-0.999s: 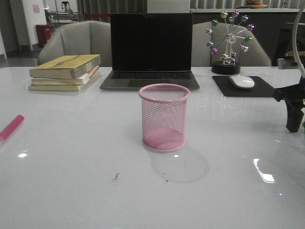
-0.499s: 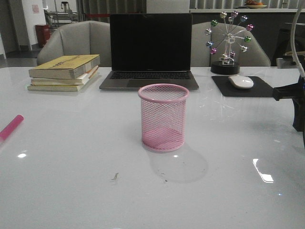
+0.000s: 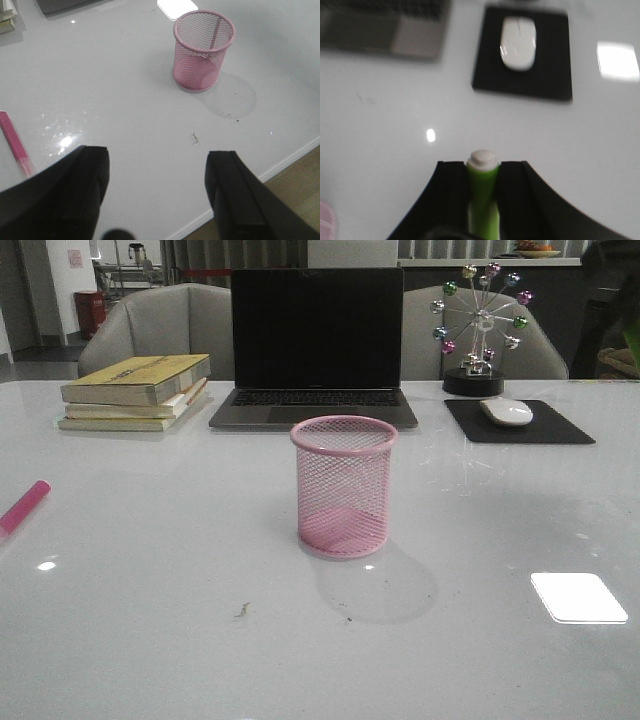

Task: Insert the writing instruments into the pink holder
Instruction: 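Lift the green marker and carry it above the pink mesh holder, then lower the green marker into the holder and open the right gripper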

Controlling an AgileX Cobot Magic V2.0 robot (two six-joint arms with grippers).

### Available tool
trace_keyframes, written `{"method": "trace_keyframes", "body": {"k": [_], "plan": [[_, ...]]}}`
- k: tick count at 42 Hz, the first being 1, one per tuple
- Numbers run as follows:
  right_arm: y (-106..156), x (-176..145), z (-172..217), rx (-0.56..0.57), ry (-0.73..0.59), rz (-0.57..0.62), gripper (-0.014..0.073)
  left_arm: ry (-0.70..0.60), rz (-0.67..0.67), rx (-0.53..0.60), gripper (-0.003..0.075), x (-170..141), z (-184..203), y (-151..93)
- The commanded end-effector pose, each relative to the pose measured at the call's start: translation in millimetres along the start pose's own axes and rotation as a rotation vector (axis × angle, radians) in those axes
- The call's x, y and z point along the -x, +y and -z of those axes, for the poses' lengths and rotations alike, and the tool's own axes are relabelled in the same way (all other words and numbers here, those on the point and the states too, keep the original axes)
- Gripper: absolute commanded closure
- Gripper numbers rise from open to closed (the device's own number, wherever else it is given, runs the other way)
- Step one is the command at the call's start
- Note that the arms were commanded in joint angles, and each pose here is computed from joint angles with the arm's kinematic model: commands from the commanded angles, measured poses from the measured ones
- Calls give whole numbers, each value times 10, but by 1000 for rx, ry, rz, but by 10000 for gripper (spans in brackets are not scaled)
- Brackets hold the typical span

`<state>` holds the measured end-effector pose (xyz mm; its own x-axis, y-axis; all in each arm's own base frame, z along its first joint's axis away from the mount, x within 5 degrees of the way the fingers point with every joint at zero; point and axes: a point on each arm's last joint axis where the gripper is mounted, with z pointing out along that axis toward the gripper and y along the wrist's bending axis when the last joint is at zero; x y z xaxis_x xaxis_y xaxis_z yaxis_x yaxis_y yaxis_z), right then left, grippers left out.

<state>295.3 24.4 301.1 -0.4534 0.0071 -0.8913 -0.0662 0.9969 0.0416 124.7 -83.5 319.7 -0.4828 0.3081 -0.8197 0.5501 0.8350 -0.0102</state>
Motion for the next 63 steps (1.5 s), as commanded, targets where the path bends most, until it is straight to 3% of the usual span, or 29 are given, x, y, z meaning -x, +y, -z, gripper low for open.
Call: {"method": "trace_keyframes", "body": {"k": [1, 5, 10, 25, 33, 44, 48, 55, 63], "plan": [[179, 236, 543, 67, -406, 25, 453, -105, -1, -10, 243, 154, 53, -14], [369, 193, 877, 163, -593, 32, 453, -105, -1, -10, 243, 154, 53, -14], [582, 189, 1009, 271, -636, 34, 453, -105, -1, -10, 243, 154, 53, -14], [1141, 89, 490, 423, -753, 33, 453, -106, -1, -10, 243, 155, 53, -14], [1465, -25, -5, 457, -666, 59, 451, -106, -1, -10, 243, 155, 53, -14], [1592, -338, -468, 444, -528, 94, 439, -107, -1, -10, 243, 156, 54, -14], [1603, -407, -531, 441, -497, 102, 372, -107, -1, -10, 243, 156, 54, -14], [1605, -460, -564, 437, -444, 113, 170, -107, -1, -10, 243, 156, 54, -14], [1583, -372, -455, 434, -359, 131, 144, -107, -1, -10, 243, 156, 54, -14]]}}
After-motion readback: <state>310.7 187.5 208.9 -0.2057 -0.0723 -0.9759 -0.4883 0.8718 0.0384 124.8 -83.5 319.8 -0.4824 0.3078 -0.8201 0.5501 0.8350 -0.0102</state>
